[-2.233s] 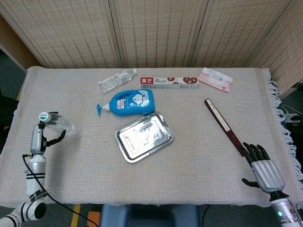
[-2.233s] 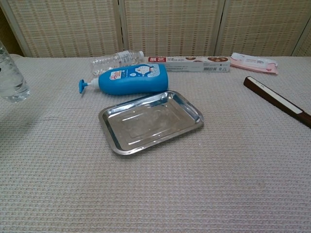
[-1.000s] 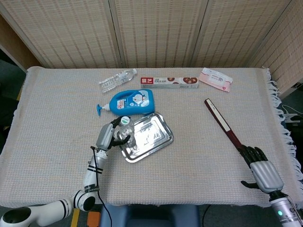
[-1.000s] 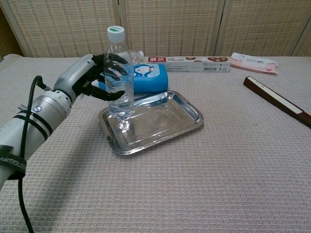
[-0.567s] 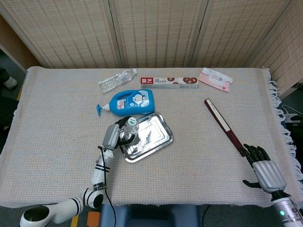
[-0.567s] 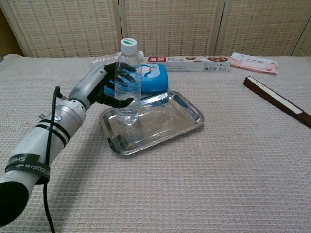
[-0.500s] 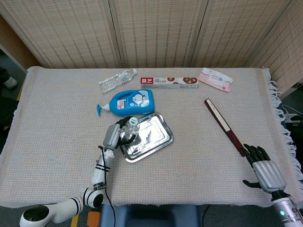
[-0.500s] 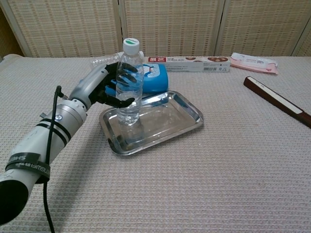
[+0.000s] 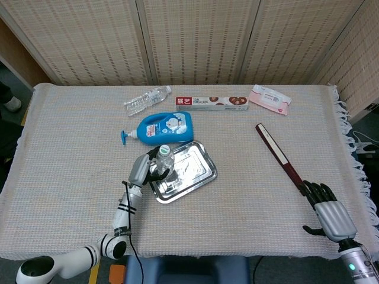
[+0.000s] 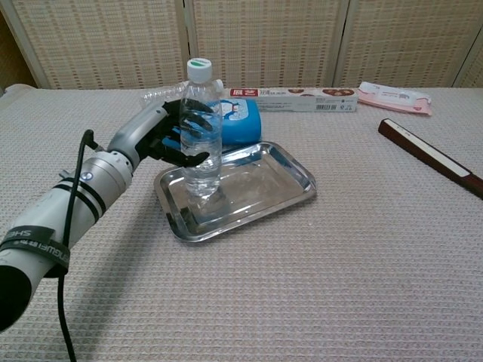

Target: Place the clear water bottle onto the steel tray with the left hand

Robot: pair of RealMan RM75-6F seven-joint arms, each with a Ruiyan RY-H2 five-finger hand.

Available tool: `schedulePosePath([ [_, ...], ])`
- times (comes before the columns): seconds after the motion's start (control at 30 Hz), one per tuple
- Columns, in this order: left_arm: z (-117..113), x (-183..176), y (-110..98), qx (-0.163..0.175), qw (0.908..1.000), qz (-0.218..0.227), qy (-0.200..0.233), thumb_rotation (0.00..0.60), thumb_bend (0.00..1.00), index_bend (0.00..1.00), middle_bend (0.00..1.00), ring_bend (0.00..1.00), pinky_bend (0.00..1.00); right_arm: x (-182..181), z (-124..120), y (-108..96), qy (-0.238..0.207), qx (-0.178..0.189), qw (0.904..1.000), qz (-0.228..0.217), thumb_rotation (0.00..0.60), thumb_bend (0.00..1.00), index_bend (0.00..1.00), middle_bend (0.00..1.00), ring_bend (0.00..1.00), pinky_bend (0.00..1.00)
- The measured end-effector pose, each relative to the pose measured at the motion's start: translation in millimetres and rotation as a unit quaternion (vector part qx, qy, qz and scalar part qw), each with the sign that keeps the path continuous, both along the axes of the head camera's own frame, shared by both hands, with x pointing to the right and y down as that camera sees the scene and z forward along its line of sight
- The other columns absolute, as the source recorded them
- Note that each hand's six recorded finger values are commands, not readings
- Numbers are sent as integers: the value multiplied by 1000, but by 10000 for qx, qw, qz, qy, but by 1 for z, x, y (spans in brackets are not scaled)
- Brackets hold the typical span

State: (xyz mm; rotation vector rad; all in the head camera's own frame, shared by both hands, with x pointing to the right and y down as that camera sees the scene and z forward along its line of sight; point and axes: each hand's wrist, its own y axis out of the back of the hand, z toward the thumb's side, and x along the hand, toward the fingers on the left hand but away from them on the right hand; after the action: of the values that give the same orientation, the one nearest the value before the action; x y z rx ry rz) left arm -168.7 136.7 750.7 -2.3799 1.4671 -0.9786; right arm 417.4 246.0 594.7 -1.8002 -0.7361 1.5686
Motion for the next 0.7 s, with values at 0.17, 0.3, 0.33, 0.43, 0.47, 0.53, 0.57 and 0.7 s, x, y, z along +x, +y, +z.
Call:
schedulePosePath([
  [0.17,-1,0,0,-53,9999,99,-11,600,354,0,0,0,109,0,1,0,9,-13,10000,-4,600,0,0,0,0,0],
  [0.3,-4,1,-1,-88,9999,143,43,600,337,0,0,0,98,0,1,0,13,-6,10000,-5,600,0,0,0,0,0],
  [0.33,-4,2,-1,-96,9998,148,64,600,333,0,0,0,97,0,1,0,14,-5,10000,-5,600,0,0,0,0,0],
  [0.43,-7,3,-1,-106,9997,155,150,600,325,0,0,0,96,-1,1,1,18,-8,10000,-6,600,0,0,0,0,0],
  [0.47,-8,3,-1,-105,9997,163,173,600,326,0,0,0,95,0,1,1,21,-9,10000,-6,600,0,0,0,0,0],
  [0.53,-10,4,-1,-101,9996,181,191,600,328,0,0,0,91,-1,1,1,22,-20,10000,-9,600,0,0,0,0,0],
  [0.57,-11,4,-1,-100,9996,190,198,600,329,0,0,0,89,-1,1,1,23,-24,10000,-13,600,0,0,0,0,0],
  [0.7,-12,1,-3,-91,9996,230,137,600,329,0,0,0,74,-1,1,1,21,-16,10000,-20,600,0,0,0,0,0],
])
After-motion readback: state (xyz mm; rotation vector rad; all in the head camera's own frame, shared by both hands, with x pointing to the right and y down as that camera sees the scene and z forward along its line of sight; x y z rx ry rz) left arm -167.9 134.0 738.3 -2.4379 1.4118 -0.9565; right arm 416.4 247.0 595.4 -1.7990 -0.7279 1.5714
